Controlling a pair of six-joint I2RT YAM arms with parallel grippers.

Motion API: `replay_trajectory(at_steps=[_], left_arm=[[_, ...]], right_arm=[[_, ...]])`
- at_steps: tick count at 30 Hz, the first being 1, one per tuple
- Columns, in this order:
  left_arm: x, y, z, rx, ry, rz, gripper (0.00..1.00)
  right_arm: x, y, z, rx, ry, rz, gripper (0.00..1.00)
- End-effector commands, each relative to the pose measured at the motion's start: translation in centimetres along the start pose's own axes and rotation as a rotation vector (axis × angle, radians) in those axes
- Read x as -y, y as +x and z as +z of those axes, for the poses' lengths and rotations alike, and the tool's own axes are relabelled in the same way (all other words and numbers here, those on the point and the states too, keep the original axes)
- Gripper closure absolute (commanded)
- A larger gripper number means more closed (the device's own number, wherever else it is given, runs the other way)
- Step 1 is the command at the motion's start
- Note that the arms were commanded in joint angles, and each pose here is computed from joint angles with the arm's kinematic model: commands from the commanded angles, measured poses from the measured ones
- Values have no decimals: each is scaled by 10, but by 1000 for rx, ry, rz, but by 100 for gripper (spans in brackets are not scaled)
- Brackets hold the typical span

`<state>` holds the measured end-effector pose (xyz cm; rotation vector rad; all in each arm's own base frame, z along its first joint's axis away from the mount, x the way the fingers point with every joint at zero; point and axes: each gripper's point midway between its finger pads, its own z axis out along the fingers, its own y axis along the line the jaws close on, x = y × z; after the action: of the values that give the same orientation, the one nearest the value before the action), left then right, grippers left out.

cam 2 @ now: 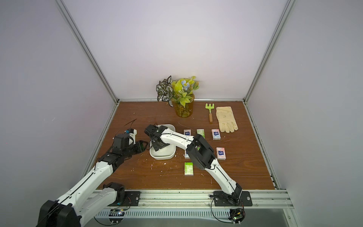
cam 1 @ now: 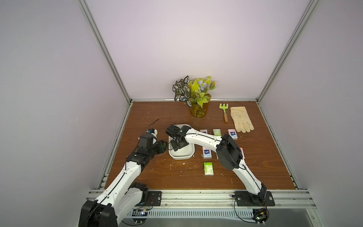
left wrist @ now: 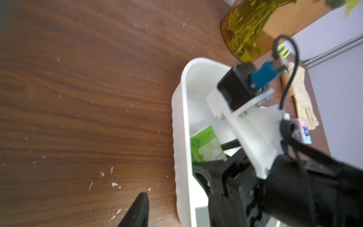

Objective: Take the pocket tissues out of the storage box
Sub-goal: Pick up the pocket tissues from the storage box, then place the pocket tissues at the center of the board.

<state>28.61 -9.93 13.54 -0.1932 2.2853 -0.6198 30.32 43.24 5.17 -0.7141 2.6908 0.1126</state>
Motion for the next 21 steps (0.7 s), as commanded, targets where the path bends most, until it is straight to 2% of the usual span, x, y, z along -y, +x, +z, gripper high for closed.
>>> replay_trajectory(at_steps=[1, 6, 11, 14, 21], left_arm=[[8, -21, -6, 32, 7, 25, 52], [44, -43, -10, 54, 151, 53, 47], [76, -49, -14, 49, 328, 87, 43], [86, -46, -15, 34, 392, 104, 40], [76, -27, -5, -37, 367, 131, 32]], right_arm=[[10, -31, -69, 136, -30, 52, 42], [25, -25, -106, 161, -46, 94, 42], [44, -7, -136, 170, -65, 144, 42], [59, 8, -151, 167, -61, 176, 42], [102, 58, -173, 132, -11, 269, 42]])
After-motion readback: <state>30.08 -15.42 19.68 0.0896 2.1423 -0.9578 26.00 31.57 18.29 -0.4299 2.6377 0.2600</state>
